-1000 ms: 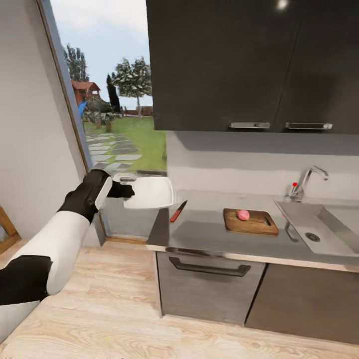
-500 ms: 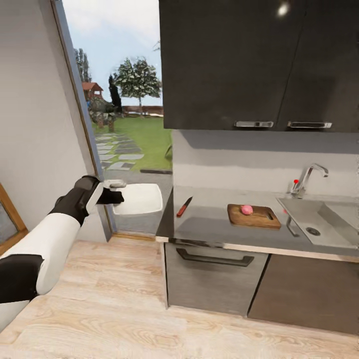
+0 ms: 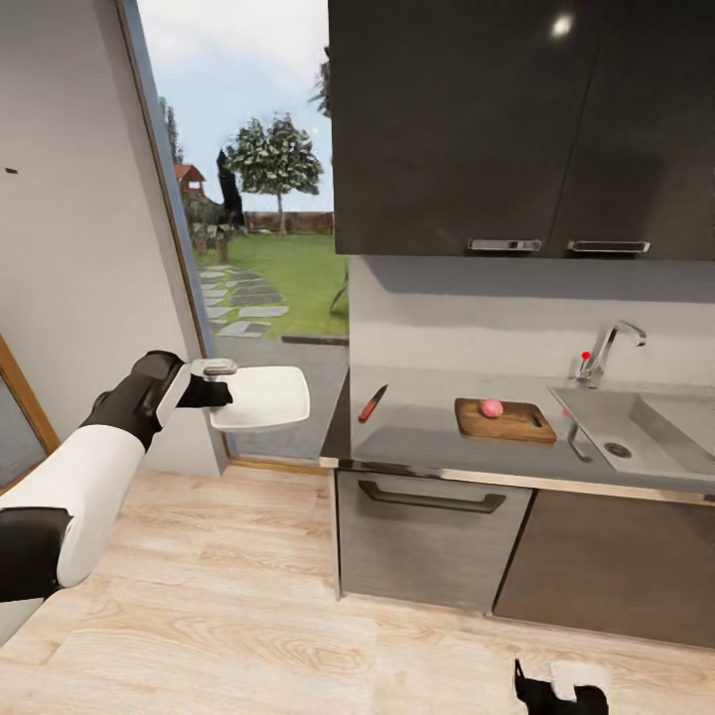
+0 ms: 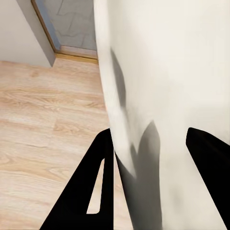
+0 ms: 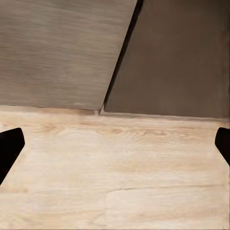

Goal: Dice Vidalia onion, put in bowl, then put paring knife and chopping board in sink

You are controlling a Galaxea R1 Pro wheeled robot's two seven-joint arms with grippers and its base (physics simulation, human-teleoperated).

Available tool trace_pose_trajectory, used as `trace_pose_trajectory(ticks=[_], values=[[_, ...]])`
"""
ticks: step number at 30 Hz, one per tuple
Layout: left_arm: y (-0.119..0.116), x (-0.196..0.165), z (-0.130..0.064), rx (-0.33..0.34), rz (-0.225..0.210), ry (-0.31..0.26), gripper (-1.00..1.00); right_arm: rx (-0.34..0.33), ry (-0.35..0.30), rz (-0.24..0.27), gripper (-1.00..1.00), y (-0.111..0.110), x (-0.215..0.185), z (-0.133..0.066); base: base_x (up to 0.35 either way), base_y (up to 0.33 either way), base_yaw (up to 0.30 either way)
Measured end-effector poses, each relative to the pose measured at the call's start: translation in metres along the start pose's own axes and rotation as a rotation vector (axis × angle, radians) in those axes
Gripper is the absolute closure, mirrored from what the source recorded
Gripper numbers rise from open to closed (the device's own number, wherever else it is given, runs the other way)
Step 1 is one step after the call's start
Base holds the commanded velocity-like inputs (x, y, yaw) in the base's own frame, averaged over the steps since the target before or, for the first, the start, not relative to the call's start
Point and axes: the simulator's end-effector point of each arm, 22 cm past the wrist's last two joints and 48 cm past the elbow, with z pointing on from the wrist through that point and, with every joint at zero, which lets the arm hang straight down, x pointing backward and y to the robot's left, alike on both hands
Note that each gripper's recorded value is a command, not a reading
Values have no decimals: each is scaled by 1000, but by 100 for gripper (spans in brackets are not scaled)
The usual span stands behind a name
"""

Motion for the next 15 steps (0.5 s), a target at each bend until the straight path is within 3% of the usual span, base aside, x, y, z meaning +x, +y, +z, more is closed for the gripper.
trace_pose_trajectory(ticks=[3,5,9,12,15], values=[[0,1,0,0,0,2,100,61,-33,6,-100,-30,-73,-2,-1,0,0],[0,2,1,-1,0,6,100,119,-60,17,-100,-60,-135,-20,0,0,0],[0,4,2,0,-1,11,100,195,-16,3,-100,-106,-171,-43,0,0,0],[0,7,4,1,-2,19,100,251,-21,-49,-100,-145,-190,-46,0,0,0],[-1,10,6,2,-2,25,100,272,-57,-34,-100,-160,-230,-43,0,0,0]])
